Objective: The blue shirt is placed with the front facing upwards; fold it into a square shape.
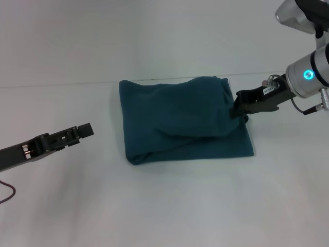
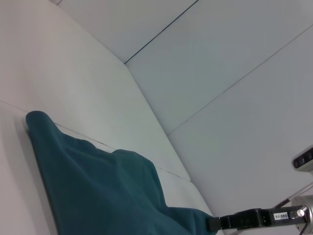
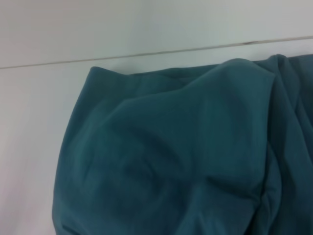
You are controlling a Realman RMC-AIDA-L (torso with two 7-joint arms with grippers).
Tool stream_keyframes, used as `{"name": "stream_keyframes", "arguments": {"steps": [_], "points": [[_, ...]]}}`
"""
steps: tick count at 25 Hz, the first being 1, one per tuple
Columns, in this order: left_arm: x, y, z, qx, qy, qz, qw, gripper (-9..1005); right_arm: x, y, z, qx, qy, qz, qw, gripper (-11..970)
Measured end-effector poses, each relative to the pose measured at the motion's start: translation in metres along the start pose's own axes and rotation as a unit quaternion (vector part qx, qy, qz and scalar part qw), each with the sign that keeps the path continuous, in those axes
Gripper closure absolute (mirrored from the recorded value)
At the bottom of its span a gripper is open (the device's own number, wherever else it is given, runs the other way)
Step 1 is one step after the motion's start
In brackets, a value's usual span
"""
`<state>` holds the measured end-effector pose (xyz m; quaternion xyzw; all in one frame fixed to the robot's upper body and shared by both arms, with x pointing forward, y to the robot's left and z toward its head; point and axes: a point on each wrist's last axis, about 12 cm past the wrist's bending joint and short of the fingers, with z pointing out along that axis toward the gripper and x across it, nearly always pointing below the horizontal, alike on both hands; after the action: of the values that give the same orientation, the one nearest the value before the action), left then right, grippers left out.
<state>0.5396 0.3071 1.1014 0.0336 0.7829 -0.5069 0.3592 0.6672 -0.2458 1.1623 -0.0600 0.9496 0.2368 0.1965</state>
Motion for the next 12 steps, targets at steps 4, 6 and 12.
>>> {"name": "stream_keyframes", "arguments": {"steps": [4,6,12], "points": [[0.0,0.0,0.0,0.0,0.0,-0.001,1.0,64,0.001,-0.002,-0.001,0.0,0.001,0.003,1.0,937],[0.0,0.0,0.0,0.0,0.0,-0.001,1.0,64,0.001,-0.002,-0.004,-0.004,0.001,0.004,1.0,938],[-0.002,0.0,0.001,0.0,0.0,0.0,1.0,64,-0.002,0.011,-0.027,-0.054,0.011,-0.008,0.998,940]]}}
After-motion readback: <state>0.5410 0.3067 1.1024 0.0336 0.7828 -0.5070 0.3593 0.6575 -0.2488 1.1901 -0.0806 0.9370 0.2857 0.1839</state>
